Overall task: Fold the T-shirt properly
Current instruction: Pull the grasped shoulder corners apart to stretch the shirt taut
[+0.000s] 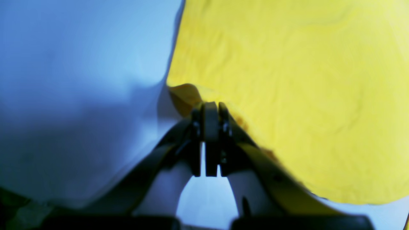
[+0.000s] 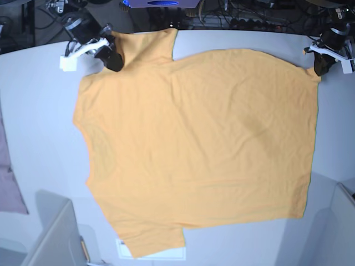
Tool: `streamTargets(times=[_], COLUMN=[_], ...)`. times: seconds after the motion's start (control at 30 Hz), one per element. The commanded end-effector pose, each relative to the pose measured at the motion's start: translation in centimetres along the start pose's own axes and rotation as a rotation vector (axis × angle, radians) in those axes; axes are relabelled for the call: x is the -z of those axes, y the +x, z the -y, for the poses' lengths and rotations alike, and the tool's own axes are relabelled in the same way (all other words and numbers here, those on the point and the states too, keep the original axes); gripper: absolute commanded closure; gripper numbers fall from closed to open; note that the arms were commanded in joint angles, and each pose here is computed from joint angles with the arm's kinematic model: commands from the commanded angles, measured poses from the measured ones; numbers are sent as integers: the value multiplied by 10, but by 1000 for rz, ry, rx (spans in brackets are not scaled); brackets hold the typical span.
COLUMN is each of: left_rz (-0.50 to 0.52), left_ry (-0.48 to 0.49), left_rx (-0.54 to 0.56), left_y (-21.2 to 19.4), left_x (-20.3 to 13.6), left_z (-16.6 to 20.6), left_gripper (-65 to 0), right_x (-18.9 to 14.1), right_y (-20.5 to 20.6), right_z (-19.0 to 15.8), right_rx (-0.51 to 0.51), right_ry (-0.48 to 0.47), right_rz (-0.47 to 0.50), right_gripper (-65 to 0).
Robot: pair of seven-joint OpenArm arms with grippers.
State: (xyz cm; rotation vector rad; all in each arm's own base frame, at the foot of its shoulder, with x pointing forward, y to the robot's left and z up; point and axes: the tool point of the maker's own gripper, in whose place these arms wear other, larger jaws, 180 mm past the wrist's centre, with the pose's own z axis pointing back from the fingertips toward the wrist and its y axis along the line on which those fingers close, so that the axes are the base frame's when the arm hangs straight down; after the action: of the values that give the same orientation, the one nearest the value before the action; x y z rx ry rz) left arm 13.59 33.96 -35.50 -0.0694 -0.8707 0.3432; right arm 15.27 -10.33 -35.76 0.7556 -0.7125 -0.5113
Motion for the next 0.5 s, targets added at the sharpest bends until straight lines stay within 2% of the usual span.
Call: streamTargets(times=[0.0, 0.13, 0.3, 0.47], left_rz=[34, 54, 92, 116], left_ry=[0, -8, -18, -25], left_rx=[12, 13, 11, 3], left_y=[11, 18, 31, 38], left_x=[-4, -1, 5, 10], left_z=[-1, 3, 7, 9], left_gripper=[0, 0, 0, 0], right_x=[-1, 3, 12, 23], right_y=[15, 31, 45, 58], right_z=[-10, -21, -21, -35], right_rx=[-20, -23, -3, -36], right_ry=[44, 99, 84, 125], right_rz=[32, 55, 78, 73], right_gripper=[0, 0, 0, 0])
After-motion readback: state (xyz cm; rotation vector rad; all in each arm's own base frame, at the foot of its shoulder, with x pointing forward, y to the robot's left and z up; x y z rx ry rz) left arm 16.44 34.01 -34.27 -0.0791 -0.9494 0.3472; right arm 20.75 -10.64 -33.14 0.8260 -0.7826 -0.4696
